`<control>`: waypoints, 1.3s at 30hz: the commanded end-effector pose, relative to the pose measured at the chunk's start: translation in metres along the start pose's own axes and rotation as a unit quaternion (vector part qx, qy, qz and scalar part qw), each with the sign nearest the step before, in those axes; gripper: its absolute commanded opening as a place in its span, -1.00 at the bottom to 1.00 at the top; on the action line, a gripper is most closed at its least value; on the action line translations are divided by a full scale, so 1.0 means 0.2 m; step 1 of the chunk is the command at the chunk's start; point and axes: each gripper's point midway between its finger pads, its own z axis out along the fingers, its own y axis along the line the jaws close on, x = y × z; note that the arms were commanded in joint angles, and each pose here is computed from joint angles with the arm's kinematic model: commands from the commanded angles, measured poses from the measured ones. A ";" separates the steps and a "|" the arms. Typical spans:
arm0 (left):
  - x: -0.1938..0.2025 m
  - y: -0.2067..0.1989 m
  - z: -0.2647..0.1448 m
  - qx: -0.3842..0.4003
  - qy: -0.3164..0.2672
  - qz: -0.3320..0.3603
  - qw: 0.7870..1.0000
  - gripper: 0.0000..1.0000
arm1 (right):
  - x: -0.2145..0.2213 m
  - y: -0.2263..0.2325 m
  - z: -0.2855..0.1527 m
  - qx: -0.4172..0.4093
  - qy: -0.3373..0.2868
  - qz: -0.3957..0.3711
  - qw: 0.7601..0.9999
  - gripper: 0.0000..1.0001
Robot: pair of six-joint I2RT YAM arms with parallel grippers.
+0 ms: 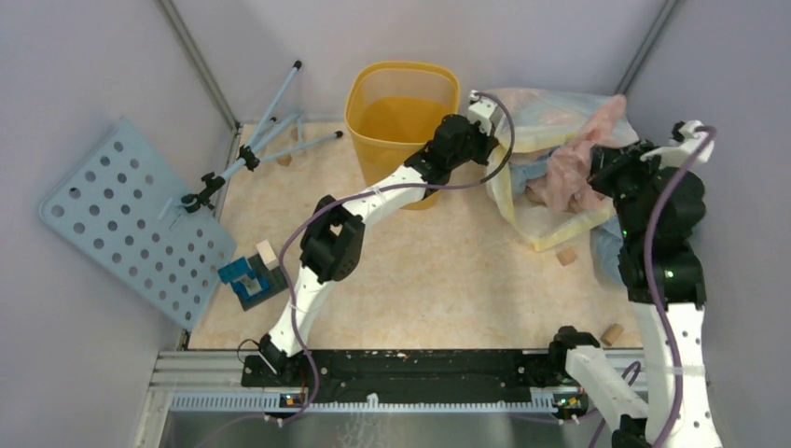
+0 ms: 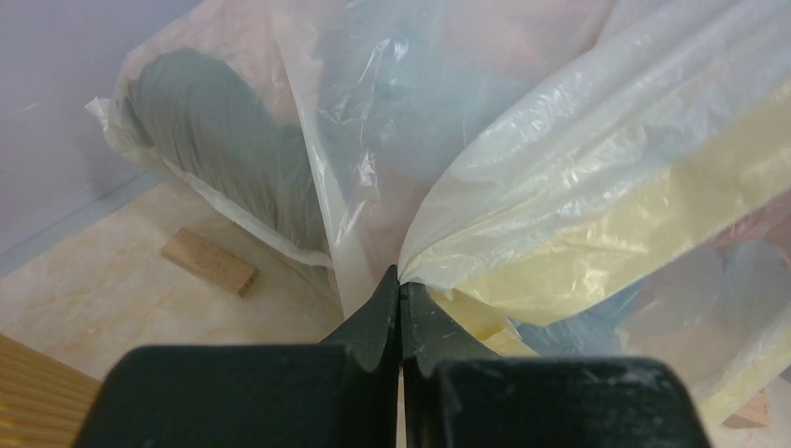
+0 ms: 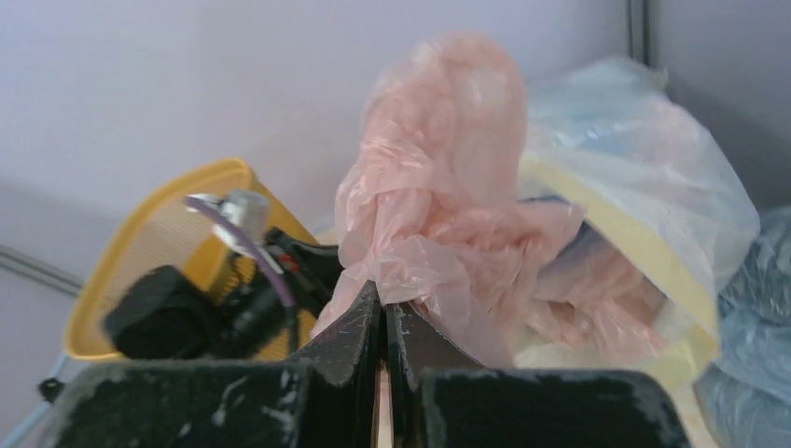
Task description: Put the trash bags into the trash bin
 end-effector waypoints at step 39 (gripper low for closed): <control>-0.45 -0.17 -1.39 -0.081 0.044 0.002 0.996 0.97 | 0.60 0.45 -0.52 -0.374 0.245 0.077 0.891 -1.00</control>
